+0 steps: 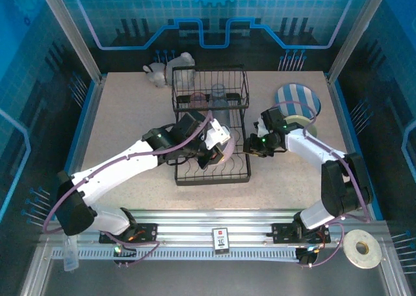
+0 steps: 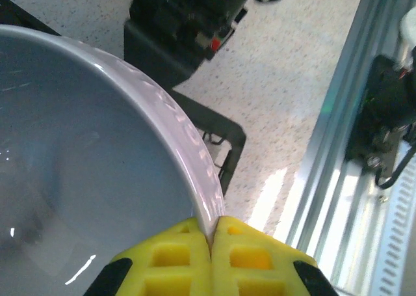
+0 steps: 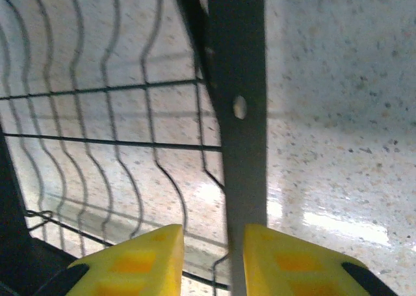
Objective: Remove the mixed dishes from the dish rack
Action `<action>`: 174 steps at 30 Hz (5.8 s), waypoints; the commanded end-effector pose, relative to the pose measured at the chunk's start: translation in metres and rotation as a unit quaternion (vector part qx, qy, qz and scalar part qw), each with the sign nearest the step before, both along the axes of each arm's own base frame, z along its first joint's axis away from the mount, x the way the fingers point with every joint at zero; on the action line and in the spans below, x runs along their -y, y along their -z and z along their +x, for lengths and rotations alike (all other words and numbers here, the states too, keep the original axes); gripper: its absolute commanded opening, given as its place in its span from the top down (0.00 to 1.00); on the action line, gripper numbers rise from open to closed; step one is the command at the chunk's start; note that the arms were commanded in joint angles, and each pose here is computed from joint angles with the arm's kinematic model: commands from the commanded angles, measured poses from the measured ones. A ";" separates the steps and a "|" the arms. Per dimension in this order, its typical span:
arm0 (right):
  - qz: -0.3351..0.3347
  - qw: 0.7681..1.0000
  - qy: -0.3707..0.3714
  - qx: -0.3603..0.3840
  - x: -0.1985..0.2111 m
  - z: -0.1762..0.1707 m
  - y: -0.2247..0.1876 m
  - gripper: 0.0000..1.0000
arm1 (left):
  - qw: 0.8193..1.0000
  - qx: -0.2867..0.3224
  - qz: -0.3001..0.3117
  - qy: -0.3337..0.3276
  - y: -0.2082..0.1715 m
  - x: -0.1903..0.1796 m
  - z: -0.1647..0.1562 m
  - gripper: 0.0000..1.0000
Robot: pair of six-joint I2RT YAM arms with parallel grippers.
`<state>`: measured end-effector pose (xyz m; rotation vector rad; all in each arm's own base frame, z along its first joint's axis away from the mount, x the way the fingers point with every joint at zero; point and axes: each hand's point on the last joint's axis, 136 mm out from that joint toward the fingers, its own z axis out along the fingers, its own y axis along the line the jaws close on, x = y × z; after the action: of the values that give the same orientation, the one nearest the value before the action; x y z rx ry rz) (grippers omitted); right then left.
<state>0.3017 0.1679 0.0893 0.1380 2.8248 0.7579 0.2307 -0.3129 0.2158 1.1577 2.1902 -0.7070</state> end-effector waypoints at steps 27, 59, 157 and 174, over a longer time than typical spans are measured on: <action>-0.045 0.979 -0.163 0.112 -0.009 -0.029 -0.130 0.13 | 0.950 0.206 0.153 0.178 0.008 0.026 -0.013 1.00; -0.176 0.963 -0.202 0.007 -0.025 -0.043 -0.077 0.59 | 0.946 0.218 0.168 0.170 0.008 0.028 -0.018 1.00; -0.084 0.996 -0.001 0.028 0.041 -0.067 -0.098 1.00 | 0.977 0.186 -0.072 -0.069 -0.089 -0.009 -0.015 0.01; -0.063 0.970 0.229 0.040 0.124 -0.064 -0.121 1.00 | 0.978 0.058 -0.154 -0.132 -0.055 -0.042 -0.053 0.01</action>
<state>0.2263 0.0525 0.1980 0.5883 2.7028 0.4025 0.1799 -0.2639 0.2731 0.7667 1.9841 -0.7175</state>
